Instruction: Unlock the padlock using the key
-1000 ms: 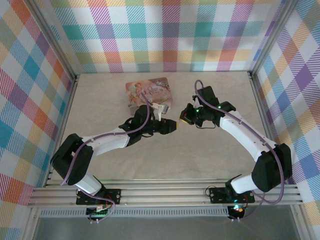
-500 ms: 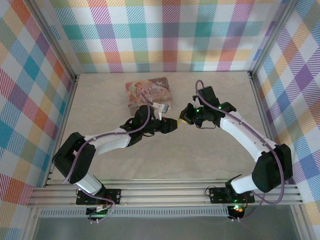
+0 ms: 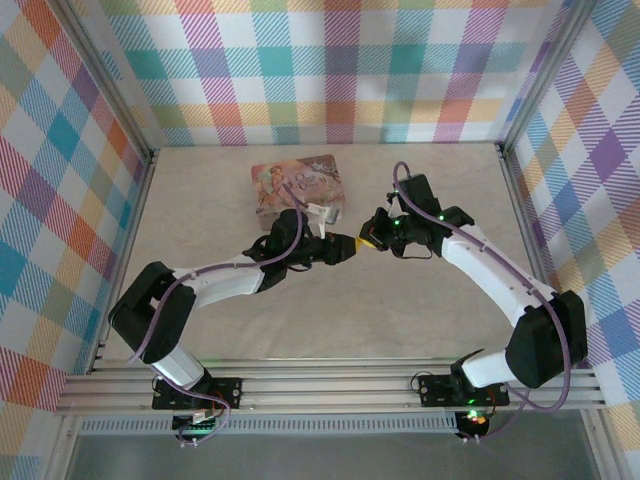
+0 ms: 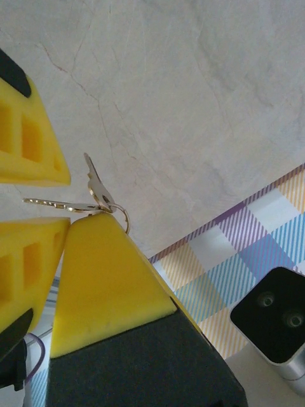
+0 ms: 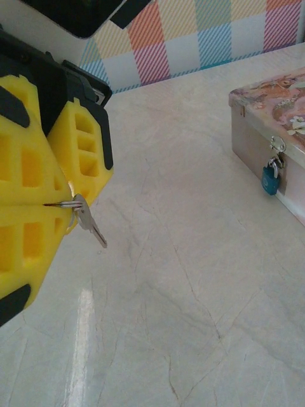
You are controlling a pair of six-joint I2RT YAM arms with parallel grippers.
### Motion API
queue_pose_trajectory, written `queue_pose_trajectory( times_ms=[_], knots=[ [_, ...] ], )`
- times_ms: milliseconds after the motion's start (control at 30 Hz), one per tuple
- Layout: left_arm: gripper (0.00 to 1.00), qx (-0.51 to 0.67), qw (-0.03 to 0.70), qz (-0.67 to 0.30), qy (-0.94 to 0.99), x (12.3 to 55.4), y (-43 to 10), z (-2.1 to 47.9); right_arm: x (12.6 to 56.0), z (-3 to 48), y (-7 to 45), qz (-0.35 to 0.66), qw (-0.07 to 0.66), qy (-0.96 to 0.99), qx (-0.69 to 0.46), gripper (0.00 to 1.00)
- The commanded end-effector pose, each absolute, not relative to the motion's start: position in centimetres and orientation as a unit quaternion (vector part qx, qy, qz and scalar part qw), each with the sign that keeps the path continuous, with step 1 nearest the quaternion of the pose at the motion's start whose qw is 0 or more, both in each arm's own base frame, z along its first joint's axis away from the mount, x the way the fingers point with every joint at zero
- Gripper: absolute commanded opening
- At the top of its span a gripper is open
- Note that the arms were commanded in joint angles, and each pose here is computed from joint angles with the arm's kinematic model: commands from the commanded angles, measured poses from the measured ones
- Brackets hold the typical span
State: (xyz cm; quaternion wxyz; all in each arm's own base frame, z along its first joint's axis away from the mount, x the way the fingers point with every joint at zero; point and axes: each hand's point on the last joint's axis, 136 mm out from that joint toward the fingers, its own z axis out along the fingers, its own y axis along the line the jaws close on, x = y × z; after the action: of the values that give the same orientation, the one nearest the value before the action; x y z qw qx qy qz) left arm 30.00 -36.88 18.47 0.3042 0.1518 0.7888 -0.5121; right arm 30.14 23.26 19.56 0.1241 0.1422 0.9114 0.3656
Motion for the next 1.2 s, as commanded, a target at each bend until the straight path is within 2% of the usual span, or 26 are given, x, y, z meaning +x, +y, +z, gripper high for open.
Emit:
queue_pose_trajectory(
  times_ms=[0,67,200,267,300,433,533,600,700,867,1000,1167],
  knots=[
    [0.17,0.17,0.311,-0.533,0.768,29.7,-38.2,20.1,30.1,20.8,23.4,0.39,0.127,0.9,0.148,0.0],
    [0.14,0.17,0.31,-0.533,0.768,29.7,-38.2,20.1,30.1,21.0,23.4,0.397,0.125,0.896,0.154,0.0],
    [0.01,0.171,0.307,-0.526,0.775,29.8,-38.1,20.1,30.2,21.3,23.4,0.404,0.124,0.892,0.159,0.0],
    [0.0,0.176,0.308,-0.509,0.784,29.7,-37.7,20.2,30.2,21.5,23.3,0.406,0.129,0.892,0.154,0.0],
    [0.0,0.18,0.305,-0.498,0.791,29.7,-37.5,20.0,30.2,21.6,23.1,0.405,0.133,0.892,0.153,0.05],
    [0.0,0.22,0.271,-0.455,0.819,29.3,-36.1,19.8,30.5,22.4,20.8,0.411,0.145,0.884,0.167,0.43],
    [0.0,0.231,0.218,-0.449,0.835,29.2,-34.2,19.3,31.2,24.0,17.7,0.427,0.179,0.87,0.169,0.5],
    [0.0,0.245,0.191,-0.442,0.842,28.8,-33.1,19.6,31.4,25.6,16.4,0.424,0.231,0.866,0.133,0.51],
    [0.0,0.284,0.158,-0.428,0.844,27.8,-32.2,20.9,31.0,27.9,16.7,0.42,0.32,0.849,0.014,0.49],
    [0.0,0.326,0.138,-0.427,0.832,26.5,-31.5,23.9,29.2,28.8,19.1,0.393,0.399,0.809,-0.176,0.46],
    [0.0,0.367,0.158,-0.434,0.808,25.3,-31.2,26.1,26.9,30.5,21.3,0.434,0.41,0.746,-0.295,0.44],
    [0.0,0.414,0.182,-0.432,0.78,24.0,-30.6,27.9,24.5,32.8,23.6,0.521,0.361,0.679,-0.371,0.41]
  ],
)
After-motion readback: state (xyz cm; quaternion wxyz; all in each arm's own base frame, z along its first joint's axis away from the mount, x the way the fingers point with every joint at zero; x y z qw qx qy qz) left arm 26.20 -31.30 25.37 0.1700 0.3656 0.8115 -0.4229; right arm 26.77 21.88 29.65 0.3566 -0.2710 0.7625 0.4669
